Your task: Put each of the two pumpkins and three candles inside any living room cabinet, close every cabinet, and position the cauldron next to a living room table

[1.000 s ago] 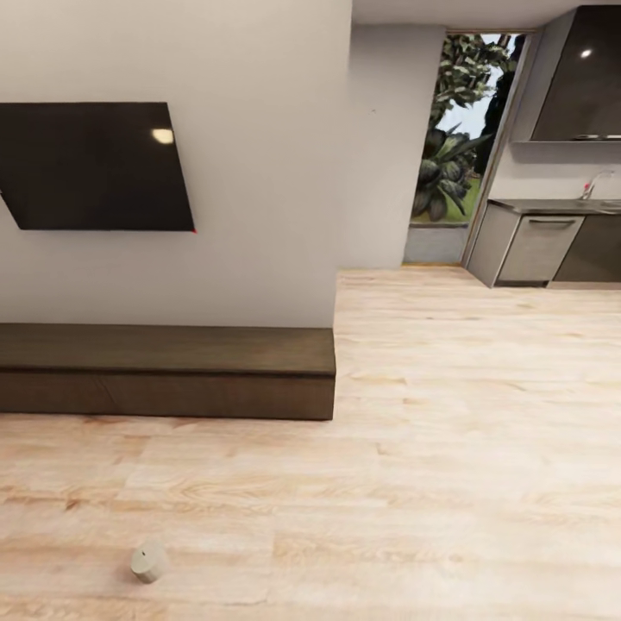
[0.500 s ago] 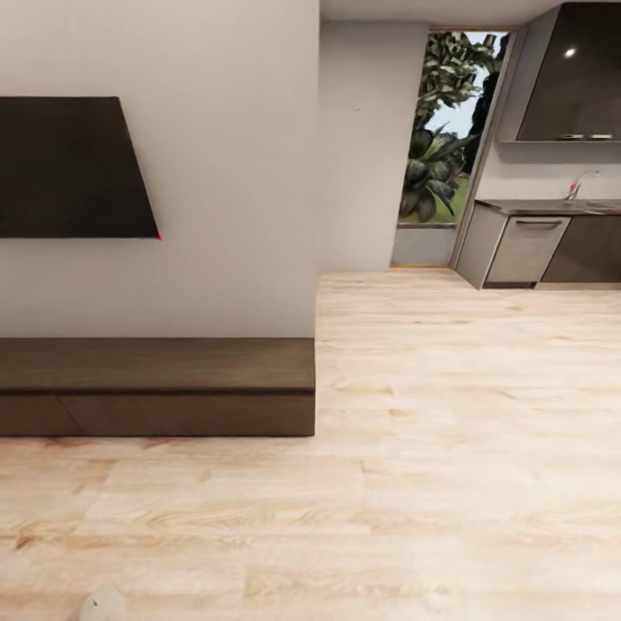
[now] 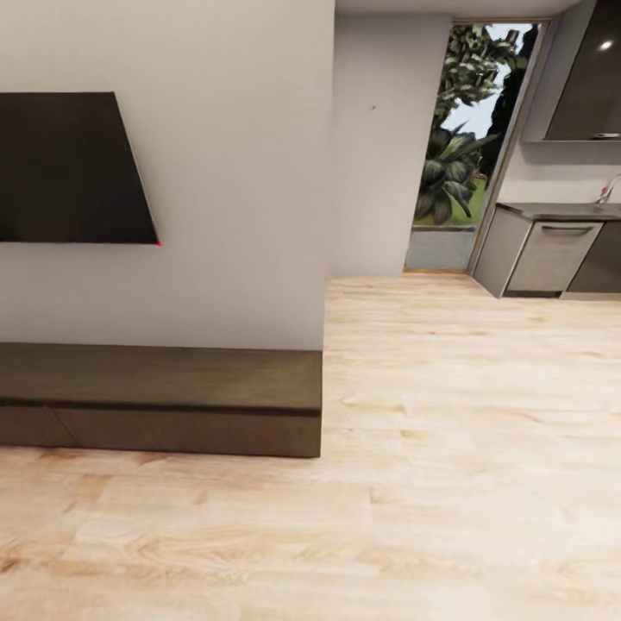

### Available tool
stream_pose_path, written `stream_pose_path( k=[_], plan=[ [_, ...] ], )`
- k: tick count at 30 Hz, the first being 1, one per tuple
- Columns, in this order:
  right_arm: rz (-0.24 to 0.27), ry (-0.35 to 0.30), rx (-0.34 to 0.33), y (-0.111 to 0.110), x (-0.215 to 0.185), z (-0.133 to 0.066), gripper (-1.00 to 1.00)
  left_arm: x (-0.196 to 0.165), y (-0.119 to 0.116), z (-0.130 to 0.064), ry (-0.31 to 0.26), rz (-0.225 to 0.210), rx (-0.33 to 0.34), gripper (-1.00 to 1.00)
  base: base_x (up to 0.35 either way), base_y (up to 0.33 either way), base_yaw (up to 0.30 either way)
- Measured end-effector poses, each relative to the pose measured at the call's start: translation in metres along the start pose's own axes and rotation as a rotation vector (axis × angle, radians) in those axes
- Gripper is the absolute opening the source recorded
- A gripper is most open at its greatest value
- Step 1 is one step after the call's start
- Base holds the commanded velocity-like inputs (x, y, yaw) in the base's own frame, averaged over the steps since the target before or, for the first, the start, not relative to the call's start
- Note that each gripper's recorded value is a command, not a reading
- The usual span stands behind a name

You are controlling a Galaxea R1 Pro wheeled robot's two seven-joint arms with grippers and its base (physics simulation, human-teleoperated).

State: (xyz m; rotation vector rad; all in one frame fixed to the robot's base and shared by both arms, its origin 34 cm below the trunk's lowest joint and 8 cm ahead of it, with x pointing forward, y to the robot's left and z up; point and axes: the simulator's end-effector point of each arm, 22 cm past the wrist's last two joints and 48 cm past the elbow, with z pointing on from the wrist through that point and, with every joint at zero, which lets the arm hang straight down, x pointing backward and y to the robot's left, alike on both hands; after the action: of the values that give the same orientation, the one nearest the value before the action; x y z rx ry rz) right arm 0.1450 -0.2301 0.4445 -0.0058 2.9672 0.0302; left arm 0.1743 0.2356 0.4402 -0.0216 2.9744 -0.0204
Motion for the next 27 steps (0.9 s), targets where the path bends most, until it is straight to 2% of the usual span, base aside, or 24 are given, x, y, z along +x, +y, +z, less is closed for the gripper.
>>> stream_pose_path(
  k=[13,27],
  plan=[
    [0.000,0.000,0.001,-0.0003,0.0000,0.0000,1.00,-0.0001,0.0002,0.0000,-0.001,0.000,0.000,1.00,0.342,0.011,-0.029],
    [0.001,0.000,0.002,-0.0012,0.0000,0.0000,1.00,-0.0001,0.0000,0.0000,0.000,0.000,0.000,1.00,0.332,0.108,-0.023]
  ],
)
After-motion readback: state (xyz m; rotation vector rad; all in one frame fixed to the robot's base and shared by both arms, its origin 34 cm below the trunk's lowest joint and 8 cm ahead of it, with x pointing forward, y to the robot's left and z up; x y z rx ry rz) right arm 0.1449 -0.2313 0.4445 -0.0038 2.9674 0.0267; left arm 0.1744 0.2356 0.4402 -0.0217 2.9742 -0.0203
